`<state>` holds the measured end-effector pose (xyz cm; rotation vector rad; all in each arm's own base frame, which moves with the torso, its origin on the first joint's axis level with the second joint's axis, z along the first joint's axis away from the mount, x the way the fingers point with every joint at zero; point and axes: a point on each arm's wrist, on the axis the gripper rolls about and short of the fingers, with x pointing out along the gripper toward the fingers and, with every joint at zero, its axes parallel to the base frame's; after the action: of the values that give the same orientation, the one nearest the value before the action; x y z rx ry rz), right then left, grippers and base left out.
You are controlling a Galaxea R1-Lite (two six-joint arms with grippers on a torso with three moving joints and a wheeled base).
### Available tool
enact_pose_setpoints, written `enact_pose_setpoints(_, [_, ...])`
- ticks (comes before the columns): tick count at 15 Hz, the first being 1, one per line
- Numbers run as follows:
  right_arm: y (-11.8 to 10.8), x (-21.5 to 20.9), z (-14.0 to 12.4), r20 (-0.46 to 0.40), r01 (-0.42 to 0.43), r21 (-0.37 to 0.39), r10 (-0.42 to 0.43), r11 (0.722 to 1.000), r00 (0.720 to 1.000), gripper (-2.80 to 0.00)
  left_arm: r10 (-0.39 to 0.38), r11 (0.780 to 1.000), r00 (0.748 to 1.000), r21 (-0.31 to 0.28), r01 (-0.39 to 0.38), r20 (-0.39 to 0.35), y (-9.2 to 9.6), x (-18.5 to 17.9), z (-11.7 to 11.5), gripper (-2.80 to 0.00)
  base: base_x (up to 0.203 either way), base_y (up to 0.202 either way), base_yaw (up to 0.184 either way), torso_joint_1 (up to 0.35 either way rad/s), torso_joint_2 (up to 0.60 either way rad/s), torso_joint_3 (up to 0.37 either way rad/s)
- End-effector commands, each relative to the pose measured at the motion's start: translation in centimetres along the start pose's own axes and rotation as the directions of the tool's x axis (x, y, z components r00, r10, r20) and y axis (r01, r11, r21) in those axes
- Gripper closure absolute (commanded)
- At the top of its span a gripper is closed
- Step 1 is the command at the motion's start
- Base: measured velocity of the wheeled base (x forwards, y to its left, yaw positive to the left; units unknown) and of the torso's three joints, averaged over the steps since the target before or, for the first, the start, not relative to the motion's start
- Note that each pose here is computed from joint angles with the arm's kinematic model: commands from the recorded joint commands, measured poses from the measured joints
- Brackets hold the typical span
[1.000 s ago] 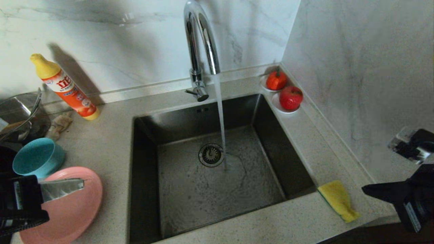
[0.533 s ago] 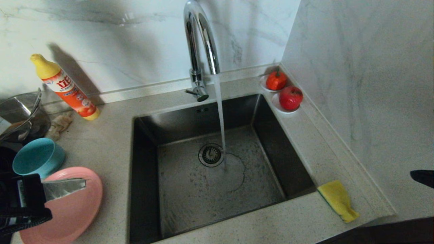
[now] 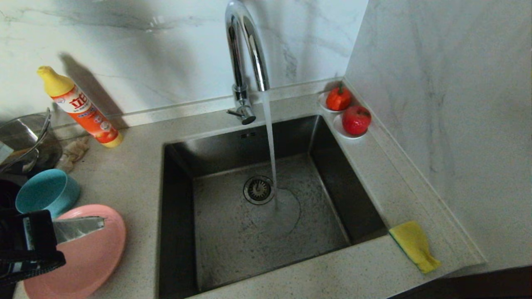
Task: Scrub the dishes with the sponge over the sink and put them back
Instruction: Turn off the faucet
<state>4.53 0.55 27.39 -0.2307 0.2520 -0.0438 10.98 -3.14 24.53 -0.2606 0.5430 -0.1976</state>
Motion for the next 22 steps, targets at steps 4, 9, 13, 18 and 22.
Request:
enact_pose_setpoints(4, [-1.0,-3.5,-2.4,0.044,0.207,0.075,-0.211,0.975,0.977,0.0,-0.002,1.0,1.0,0.0,0.002,-0.002,-0.1,0.1,0.1,0.0,0.0,0.0,0.0,0.0,0.0,0.0])
enact_pose_setpoints(9, [-0.2,-5.5,-5.7,0.09,0.196,0.102,-0.206,0.975,0.974,0.0,0.001,1.0,1.0,0.001,-0.001,-0.001,-0.1,0.3,0.4,0.0,0.0,0.0,0.0,0.0,0.0,0.0])
enact_pose_setpoints(13, [0.3,-7.0,-7.5,0.153,0.179,0.122,-0.196,0.976,0.969,0.0,-0.001,1.0,1.0,0.003,0.001,0.031,-0.3,-0.3,1.0,0.0,0.0,0.0,0.0,0.0,0.0,0.0])
enact_pose_setpoints(18, [1.1,-7.2,-10.7,0.166,0.141,0.275,-0.191,0.951,0.967,0.0,-0.001,1.0,0.999,0.003,0.001,0.046,-0.4,-0.7,1.1,0.0,0.0,0.0,0.0,0.0,0.0,0.0])
enact_pose_setpoints(22, [1.8,-6.0,-14.1,0.113,0.155,0.285,-0.194,0.946,0.975,0.0,-0.006,1.0,0.998,0.005,0.006,0.067,-0.5,-1.0,1.6,0.0,0.0,0.0,0.0,0.0,0.0,0.0])
